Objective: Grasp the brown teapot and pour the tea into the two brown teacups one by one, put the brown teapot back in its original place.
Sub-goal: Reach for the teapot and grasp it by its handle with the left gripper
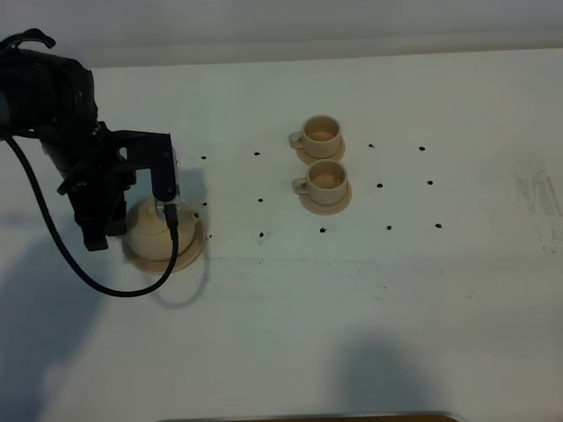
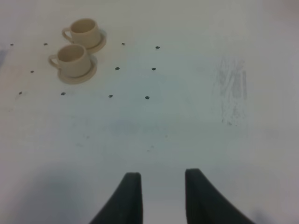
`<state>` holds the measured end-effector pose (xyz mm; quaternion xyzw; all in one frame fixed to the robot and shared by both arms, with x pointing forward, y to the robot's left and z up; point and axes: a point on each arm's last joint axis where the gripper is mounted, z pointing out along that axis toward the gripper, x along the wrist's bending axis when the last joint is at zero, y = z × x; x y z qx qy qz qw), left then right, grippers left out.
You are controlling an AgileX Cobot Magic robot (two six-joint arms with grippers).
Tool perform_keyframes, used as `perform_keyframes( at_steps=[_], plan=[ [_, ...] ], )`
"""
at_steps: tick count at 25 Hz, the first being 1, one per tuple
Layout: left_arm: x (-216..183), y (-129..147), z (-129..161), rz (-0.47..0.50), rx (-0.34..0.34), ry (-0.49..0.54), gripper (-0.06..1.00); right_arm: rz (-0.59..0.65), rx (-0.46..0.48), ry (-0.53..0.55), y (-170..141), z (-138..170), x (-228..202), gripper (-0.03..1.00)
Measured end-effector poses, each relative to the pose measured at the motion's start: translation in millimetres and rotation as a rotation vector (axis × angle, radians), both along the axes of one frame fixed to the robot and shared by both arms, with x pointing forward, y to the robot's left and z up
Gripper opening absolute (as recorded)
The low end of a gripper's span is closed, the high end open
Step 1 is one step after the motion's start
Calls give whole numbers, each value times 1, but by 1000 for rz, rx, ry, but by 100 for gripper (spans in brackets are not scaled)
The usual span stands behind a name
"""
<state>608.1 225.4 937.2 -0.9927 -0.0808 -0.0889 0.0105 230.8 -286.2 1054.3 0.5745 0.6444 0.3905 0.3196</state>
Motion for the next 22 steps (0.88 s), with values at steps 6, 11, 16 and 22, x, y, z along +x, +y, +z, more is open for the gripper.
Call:
perform_keyframes(
  at_steps=[6,11,16,22],
  plan=[
    [1,-3,-5,-42,18,5,47,0,0,0,0,0,0,22],
    [1,-4,-5,-71,12,4,47,0,0,0,0,0,0,22],
    [1,-4,-5,-91,15,5,45,0,0,0,0,0,0,22],
    [0,-6,-6,-114,20,14,32,0,0,0,0,0,0,22]
  ],
)
